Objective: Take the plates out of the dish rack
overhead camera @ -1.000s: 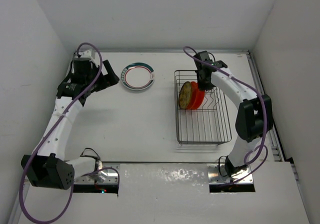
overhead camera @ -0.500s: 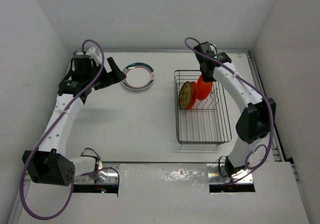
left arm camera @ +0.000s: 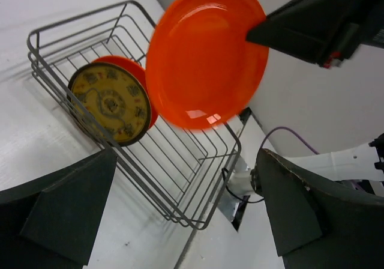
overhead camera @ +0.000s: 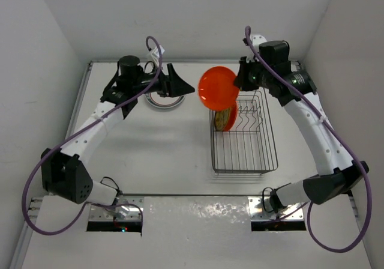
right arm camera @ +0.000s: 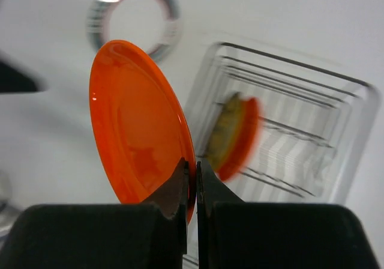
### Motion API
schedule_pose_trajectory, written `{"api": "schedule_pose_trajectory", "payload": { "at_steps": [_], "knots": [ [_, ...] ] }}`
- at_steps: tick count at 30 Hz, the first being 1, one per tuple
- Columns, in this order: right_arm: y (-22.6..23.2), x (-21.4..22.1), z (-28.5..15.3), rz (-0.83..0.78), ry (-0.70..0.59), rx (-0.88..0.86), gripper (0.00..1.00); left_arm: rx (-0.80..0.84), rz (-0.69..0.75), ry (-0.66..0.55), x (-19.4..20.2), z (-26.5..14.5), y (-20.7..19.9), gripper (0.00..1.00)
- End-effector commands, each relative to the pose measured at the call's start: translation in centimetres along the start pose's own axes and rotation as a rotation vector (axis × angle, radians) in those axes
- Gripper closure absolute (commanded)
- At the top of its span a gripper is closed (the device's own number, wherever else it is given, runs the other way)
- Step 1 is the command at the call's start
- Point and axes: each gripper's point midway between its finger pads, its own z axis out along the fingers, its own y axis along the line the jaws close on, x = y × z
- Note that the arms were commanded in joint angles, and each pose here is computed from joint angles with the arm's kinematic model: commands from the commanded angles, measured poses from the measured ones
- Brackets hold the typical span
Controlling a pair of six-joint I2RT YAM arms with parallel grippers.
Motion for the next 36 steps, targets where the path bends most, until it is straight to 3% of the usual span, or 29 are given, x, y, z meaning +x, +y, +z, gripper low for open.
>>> {"api": "schedule_pose_trajectory", "payload": {
  "at_steps": [1, 4, 6, 7, 8, 11, 12, 13, 14, 15, 16, 17, 18, 20, 23, 27, 30, 31, 32, 34, 35, 36],
  "knots": [
    [9.8, -2.7, -1.6, 0.040, -0.145, -0.550, 1.00, 0.038, 0.027, -0.013, -0.6, 0.9, 0.1, 0.01],
    [10.8, -3.8, -2.1, 0.081, -0.211, -0.616, 1.00, -0.012, 0.005, 0.018, 0.7, 1.4, 2.1, 0.08],
    [11.8, -4.2, -2.2, 0.114, -0.218, -0.677, 1.00, -0.004, -0.008, 0.034, 1.6, 1.6, 2.7, 0.23],
    [11.9, -4.1, -1.8, 0.122, -0.208, -0.684, 1.00, 0.018, -0.012, 0.042, 1.9, 1.6, 2.3, 0.35],
    [12.4, -3.9, -1.3, 0.139, -0.192, -0.709, 1.00, 0.044, 0.001, 0.024, 1.5, 1.7, 1.9, 0.68],
    [12.1, -2.7, 0.5, 0.171, -0.159, -0.682, 1.00, 0.030, -0.019, 0.018, 1.3, 1.8, 2.1, 1.00],
    [11.8, -2.4, 1.0, 0.172, -0.150, -0.663, 0.92, -0.007, -0.024, 0.000, 0.9, 1.8, 2.7, 1.00],
    [11.3, -1.5, 1.9, 0.177, -0.116, -0.628, 0.73, -0.054, -0.059, 0.002, 1.0, 1.8, 3.6, 1.00],
    [9.7, -1.2, 3.0, 0.197, -0.107, -0.524, 0.41, -0.102, -0.087, -0.003, 1.0, 1.8, 4.6, 1.00],
    [8.3, -1.2, 3.6, 0.206, -0.102, -0.434, 0.02, -0.215, -0.106, -0.062, -0.4, 1.4, 6.7, 1.00],
    [6.4, -0.8, 4.2, 0.218, -0.080, -0.320, 0.01, -0.302, -0.140, -0.081, -0.7, 1.0, 8.6, 1.00],
    [4.1, 1.8, 5.1, 0.224, 0.024, -0.173, 0.01, -0.411, -0.231, -0.058, 0.4, 0.6, 11.3, 1.00],
    [0.9, 1.9, 5.5, 0.219, 0.017, 0.008, 0.01, -0.523, -0.260, -0.117, -1.0, -0.6, 14.0, 1.00],
    [-1.2, 2.8, 5.2, 0.179, 0.064, 0.127, 0.01, -0.622, -0.346, -0.110, -0.3, -1.0, 18.0, 1.00],
    [-3.0, 4.3, 5.3, 0.129, 0.111, 0.217, 0.01, -0.722, -0.415, -0.115, -1.2, -1.6, 23.8, 1.00],
    [-3.9, 5.3, 4.6, 0.087, 0.105, 0.248, 0.01, -0.723, -0.438, -0.058, -1.6, 0.0, 27.5, 1.00],
    [-4.8, 5.5, 3.8, 0.055, 0.107, 0.279, 0.01, -0.718, -0.408, -0.069, -2.6, -0.2, 27.1, 1.00],
    [-5.2, 5.6, 3.6, 0.046, 0.111, 0.292, 0.01, -0.691, -0.378, -0.110, -4.0, -0.9, 25.2, 1.00],
    [-5.2, 5.6, 3.5, 0.043, 0.108, 0.291, 0.01, -0.680, -0.399, -0.093, -2.0, -1.2, 24.9, 1.00],
    [-5.3, 6.2, 3.2, 0.042, 0.114, 0.283, 0.01, -0.630, -0.363, -0.167, -2.9, -2.8, 21.2, 1.00],
    [-5.0, 6.5, 3.3, 0.042, 0.121, 0.263, 0.01, -0.655, -0.407, -0.123, 0.9, -3.4, 21.7, 1.00],
    [-4.9, 7.1, 3.3, 0.036, 0.127, 0.250, 0.01, -0.641, -0.394, -0.159, 1.0, -4.5, 19.6, 1.00]
  ]
}}
